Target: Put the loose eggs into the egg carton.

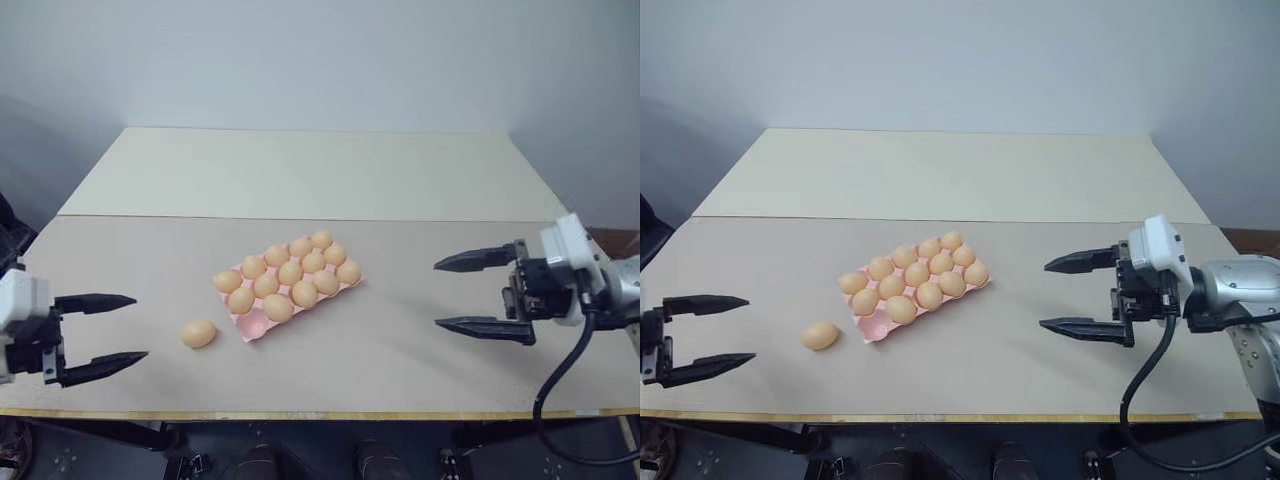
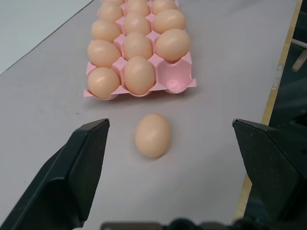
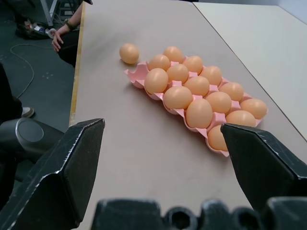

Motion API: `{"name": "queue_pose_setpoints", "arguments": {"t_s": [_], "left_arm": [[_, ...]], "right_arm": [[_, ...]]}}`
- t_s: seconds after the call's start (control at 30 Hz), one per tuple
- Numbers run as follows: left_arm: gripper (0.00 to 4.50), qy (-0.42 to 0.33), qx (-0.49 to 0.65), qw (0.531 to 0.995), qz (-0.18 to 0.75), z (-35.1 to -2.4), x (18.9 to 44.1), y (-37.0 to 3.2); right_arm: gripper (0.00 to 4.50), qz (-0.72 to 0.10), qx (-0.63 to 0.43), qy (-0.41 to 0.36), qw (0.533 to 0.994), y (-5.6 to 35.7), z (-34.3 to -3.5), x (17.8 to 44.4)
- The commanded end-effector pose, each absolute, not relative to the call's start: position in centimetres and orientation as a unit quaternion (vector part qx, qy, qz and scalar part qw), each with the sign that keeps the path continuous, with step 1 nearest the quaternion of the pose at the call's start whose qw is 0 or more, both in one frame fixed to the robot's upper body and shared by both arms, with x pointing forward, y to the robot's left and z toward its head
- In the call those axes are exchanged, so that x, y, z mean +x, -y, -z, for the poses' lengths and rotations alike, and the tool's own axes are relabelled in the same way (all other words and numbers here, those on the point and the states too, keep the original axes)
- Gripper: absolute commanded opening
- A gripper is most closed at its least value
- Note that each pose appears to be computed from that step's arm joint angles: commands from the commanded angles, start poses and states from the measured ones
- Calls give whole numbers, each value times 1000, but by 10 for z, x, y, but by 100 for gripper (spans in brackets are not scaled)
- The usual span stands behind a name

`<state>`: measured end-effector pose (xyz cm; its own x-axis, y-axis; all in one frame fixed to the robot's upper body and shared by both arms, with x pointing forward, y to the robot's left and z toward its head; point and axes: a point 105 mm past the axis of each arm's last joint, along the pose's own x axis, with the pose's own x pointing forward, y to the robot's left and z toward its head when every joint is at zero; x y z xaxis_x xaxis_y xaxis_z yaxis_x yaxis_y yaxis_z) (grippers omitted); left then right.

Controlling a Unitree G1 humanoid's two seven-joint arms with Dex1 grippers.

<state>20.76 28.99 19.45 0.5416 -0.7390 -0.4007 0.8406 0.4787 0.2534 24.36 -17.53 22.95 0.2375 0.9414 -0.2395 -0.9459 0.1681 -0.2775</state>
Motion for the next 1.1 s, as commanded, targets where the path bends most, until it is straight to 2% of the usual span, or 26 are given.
{"name": "queue_pose_setpoints", "arguments": {"t_s": [0.03,0.3,0.67,0.9,1.0,1.1], "left_arm": [[446,-106,226,850,464,-205,206,-287],[446,-133,243,843,462,-191,208,-288],[446,-164,294,833,439,-125,262,-273],[446,-184,317,819,441,-104,281,-267],[389,-179,317,822,439,-105,287,-268],[288,-172,314,819,448,-110,287,-266]], "right_arm": [[450,-620,-195,5,760,178,-240,240],[450,-620,-195,8,760,175,-242,241],[450,-618,-203,19,760,169,-246,239],[450,-611,-207,21,764,169,-249,236],[450,-606,-208,21,768,170,-249,235],[450,-602,-208,22,771,171,-250,235]]}}
